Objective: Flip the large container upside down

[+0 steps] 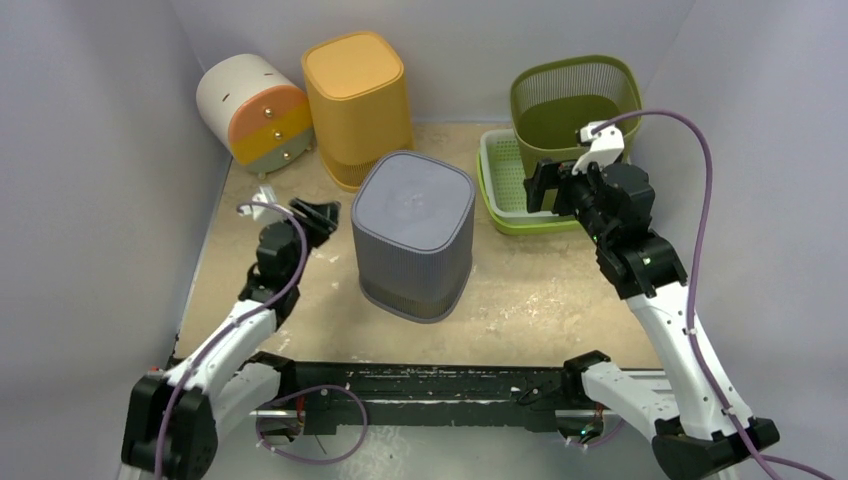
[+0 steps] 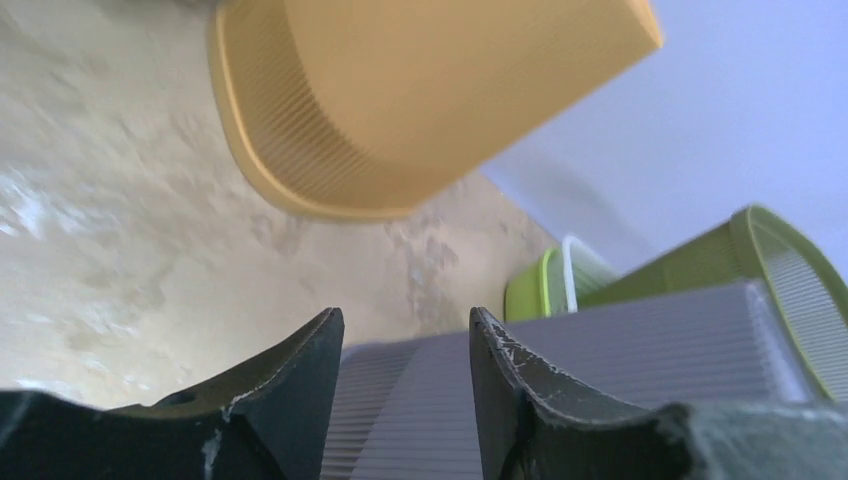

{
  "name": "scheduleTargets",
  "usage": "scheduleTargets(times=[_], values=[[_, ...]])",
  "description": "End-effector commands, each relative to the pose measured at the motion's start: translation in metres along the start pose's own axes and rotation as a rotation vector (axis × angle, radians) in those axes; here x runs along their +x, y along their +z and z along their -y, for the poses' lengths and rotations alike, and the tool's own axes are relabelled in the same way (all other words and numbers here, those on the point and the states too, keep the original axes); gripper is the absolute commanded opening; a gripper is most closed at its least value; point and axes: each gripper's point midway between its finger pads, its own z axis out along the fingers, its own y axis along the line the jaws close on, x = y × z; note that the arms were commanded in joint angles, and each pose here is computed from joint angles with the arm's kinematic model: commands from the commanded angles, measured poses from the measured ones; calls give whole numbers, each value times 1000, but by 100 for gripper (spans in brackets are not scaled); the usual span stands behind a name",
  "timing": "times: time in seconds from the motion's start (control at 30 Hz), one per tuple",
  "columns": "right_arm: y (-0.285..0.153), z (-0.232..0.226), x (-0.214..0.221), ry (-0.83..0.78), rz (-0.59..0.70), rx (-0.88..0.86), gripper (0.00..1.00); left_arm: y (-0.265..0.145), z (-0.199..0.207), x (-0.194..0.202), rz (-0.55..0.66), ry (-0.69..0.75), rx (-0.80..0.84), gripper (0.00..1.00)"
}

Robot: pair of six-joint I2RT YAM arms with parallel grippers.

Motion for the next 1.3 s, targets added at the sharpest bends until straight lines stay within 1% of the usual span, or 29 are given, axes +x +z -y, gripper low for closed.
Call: scheduleTargets(times=[0.0, 0.1, 0.13, 0.2, 0.33, 0.4, 0.47, 0.5, 0.6, 0.77, 0.87, 1.07, 1.13, 1.27], values=[[-11, -28, 27, -15, -57, -172, 100, -27, -21, -42, -8, 244, -280, 47], [-14, -36, 45, -13, -96, -218, 100, -28, 10, -73, 8, 294, -276, 48], [-15, -38, 50, -13, -107, -234, 100, -28, 26, -87, 22, 304, -259, 48], [-17, -45, 57, -4, -122, -264, 100, -27, 47, -102, 22, 322, -241, 48], [-18, -65, 64, -3, -140, -330, 100, -20, 88, -117, -2, 333, -155, 49], [-16, -76, 73, 5, -159, -356, 100, -17, 103, -120, -14, 337, -117, 51], [-13, -91, 84, 19, -183, -388, 100, -15, 111, -122, -31, 351, -95, 52], [-11, -98, 99, 33, -216, -396, 100, -14, 113, -122, -43, 365, -94, 52], [-8, -120, 127, 60, -272, -433, 100, -14, 117, -119, -78, 395, -82, 52], [1, -139, 161, 90, -331, -453, 100, -21, 125, -121, -85, 412, -48, 52], [16, -152, 171, 69, -349, -460, 100, -27, 136, -124, -86, 416, 1, 52], [78, -181, 196, -39, -370, -421, 100, -44, 159, -134, -75, 428, 85, 53], [96, -205, 205, -61, -391, -472, 100, -50, 166, -137, -66, 427, 111, 53], [122, -268, 209, -142, -391, -571, 100, -68, 179, -148, -25, 433, 167, 54]])
